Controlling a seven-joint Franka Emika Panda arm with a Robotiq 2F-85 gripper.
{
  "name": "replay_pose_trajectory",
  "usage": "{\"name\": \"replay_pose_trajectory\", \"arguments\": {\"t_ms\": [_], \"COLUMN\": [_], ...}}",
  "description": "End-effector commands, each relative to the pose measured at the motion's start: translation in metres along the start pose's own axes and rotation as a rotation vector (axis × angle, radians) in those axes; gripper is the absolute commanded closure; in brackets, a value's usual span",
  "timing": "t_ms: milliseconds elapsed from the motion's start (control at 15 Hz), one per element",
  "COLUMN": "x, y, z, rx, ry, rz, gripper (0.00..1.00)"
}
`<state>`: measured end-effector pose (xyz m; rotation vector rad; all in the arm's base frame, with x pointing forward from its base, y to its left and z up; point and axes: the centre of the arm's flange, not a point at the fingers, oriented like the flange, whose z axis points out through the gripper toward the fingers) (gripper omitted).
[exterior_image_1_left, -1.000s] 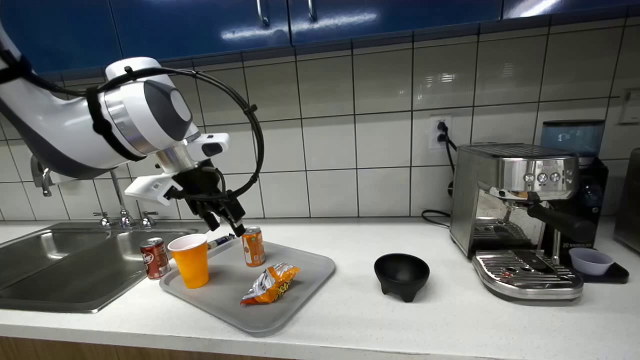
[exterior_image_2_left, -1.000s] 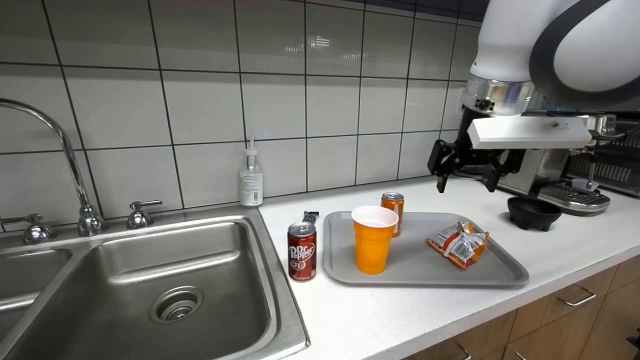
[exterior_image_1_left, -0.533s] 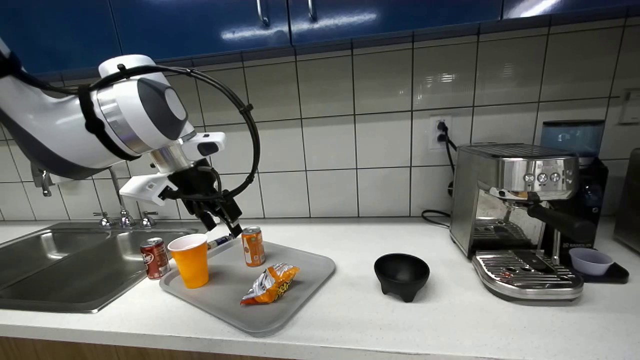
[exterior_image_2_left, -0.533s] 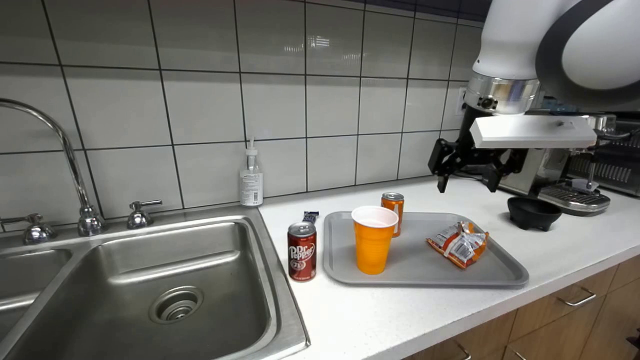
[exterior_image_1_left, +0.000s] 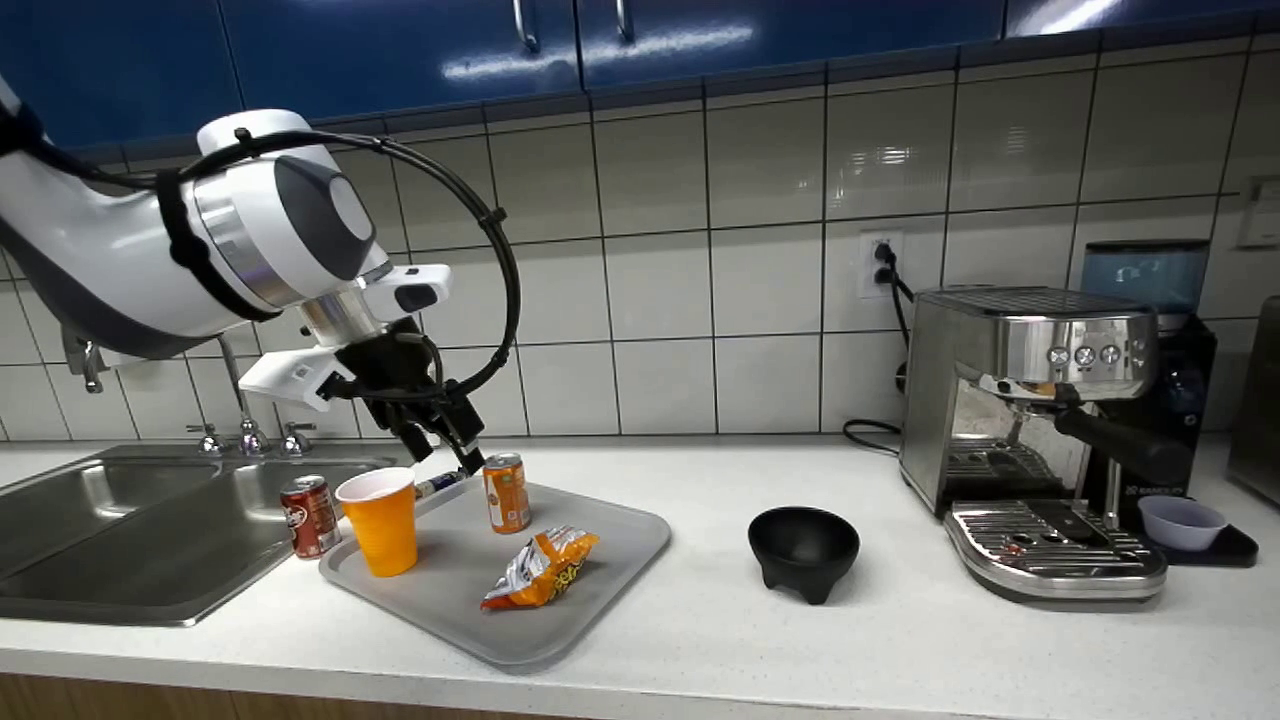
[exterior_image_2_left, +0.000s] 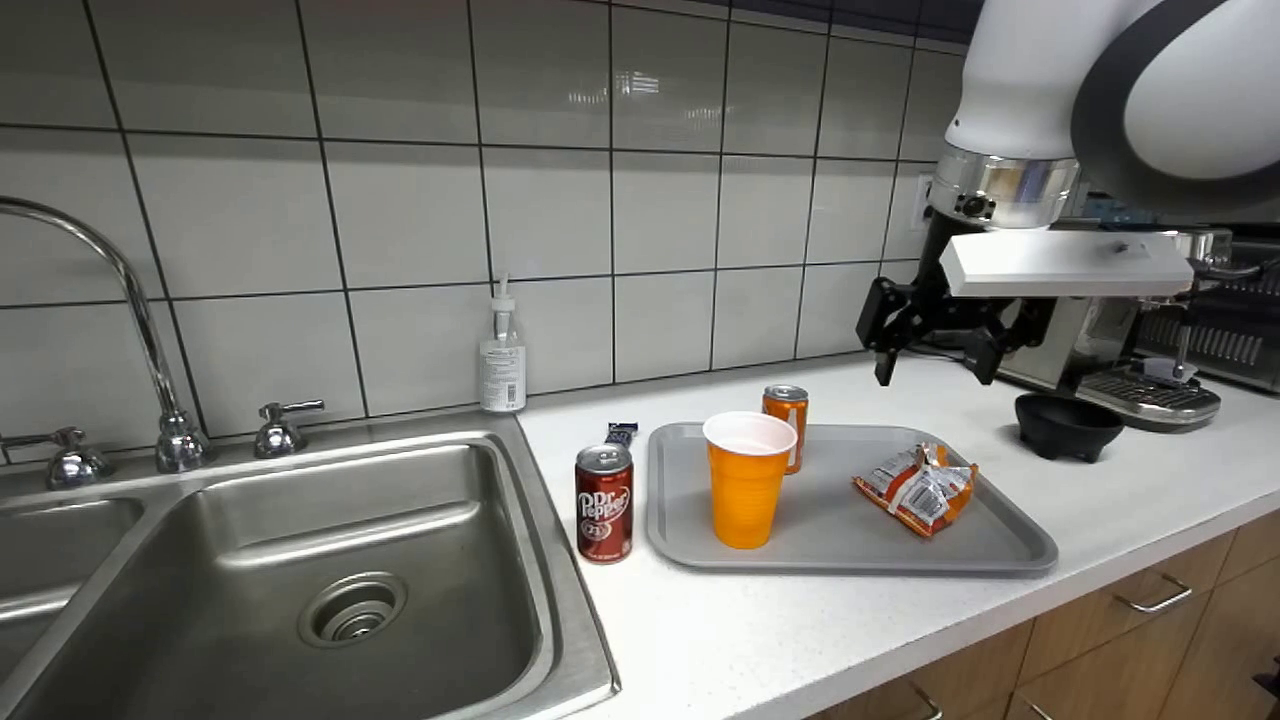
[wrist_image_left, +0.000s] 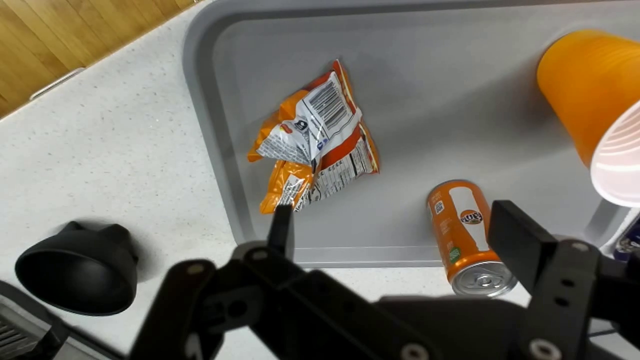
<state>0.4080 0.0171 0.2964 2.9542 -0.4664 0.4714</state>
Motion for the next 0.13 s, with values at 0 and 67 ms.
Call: {"name": "replay_pose_trajectory", "arguments": {"t_ms": [0,67], "x": [0.0,0.0], "y": [0.0,0.0], "z": [0.0,0.0], "rx": [0.0,0.0], "ry": [0.0,0.0], "rz": [0.0,0.0], "gripper": [0.0,0.0]}}
